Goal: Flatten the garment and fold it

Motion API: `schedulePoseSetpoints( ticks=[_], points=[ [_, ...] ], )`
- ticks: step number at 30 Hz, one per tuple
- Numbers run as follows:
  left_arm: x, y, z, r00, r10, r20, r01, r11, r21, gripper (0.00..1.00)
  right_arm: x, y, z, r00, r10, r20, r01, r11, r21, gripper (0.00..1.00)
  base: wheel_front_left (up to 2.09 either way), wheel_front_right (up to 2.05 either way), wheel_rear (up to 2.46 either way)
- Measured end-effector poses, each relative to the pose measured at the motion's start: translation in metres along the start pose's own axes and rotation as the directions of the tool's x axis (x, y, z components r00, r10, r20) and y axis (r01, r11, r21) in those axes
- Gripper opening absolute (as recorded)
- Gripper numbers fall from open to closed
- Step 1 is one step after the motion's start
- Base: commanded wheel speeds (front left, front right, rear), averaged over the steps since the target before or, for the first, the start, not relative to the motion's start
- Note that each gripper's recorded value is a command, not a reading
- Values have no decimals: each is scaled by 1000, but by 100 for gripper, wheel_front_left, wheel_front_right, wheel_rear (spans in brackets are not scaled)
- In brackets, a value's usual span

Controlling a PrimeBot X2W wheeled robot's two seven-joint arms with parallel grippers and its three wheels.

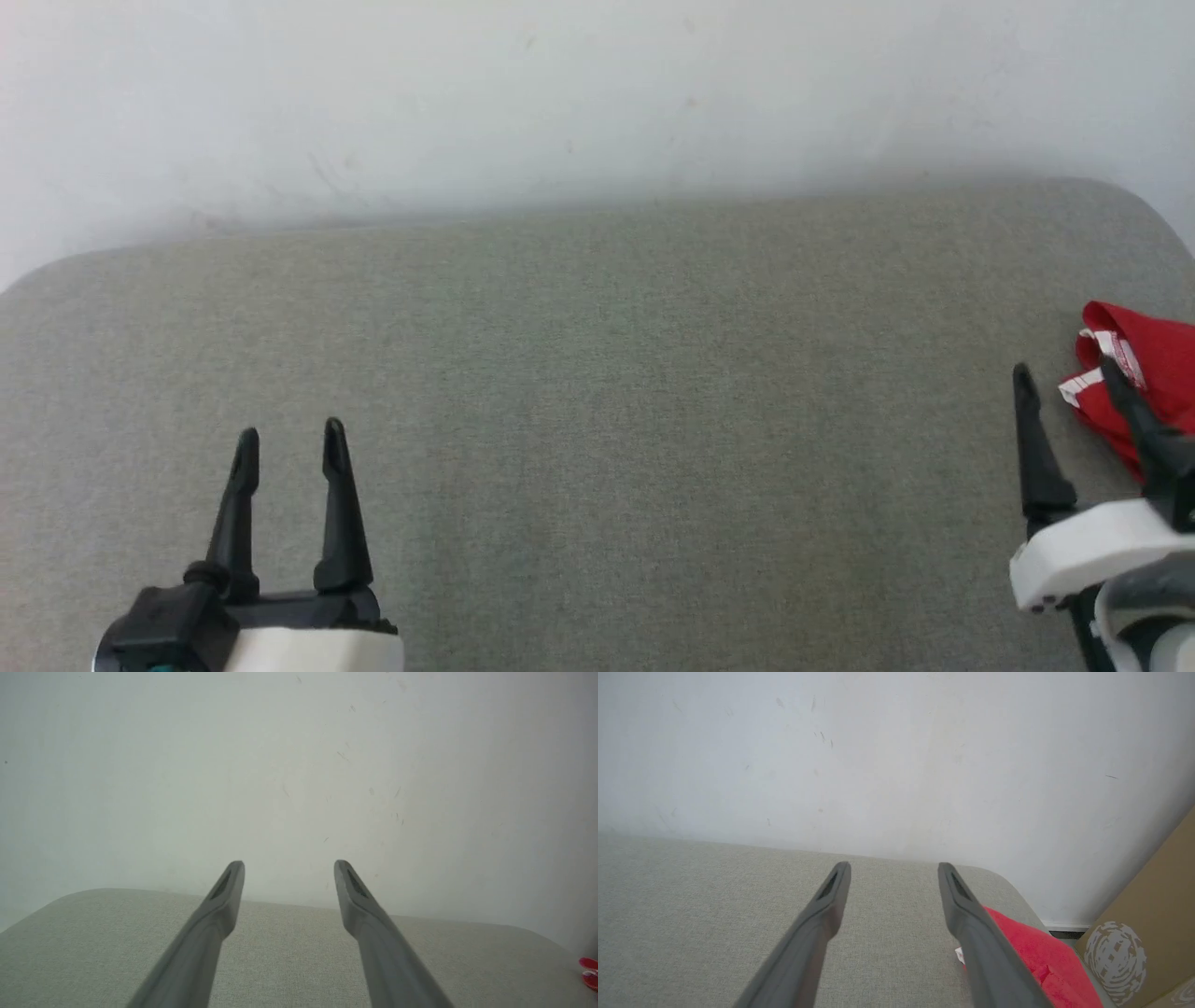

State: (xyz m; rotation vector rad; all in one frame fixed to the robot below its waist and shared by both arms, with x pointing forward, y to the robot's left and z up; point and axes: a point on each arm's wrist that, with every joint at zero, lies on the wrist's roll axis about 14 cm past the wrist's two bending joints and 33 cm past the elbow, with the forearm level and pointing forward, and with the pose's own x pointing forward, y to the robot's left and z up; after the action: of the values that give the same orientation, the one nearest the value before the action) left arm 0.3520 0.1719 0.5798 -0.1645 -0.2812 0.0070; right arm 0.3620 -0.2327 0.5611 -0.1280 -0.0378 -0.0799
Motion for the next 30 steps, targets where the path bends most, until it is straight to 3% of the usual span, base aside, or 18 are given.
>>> schedulePoseSetpoints(
  ticks=[13, 30],
  points=[
    [-30, 17, -38, 990, 44, -130, -35, 997, 69, 100, -22, 17, -49, 998, 42, -53, -38, 997, 74, 100, 0, 0, 0],
    [-40, 15, -60, 979, 51, -196, -47, 999, 27, 100, -30, 19, -78, 993, 43, -106, -32, 994, 100, 100, 0, 0, 0]
  ],
)
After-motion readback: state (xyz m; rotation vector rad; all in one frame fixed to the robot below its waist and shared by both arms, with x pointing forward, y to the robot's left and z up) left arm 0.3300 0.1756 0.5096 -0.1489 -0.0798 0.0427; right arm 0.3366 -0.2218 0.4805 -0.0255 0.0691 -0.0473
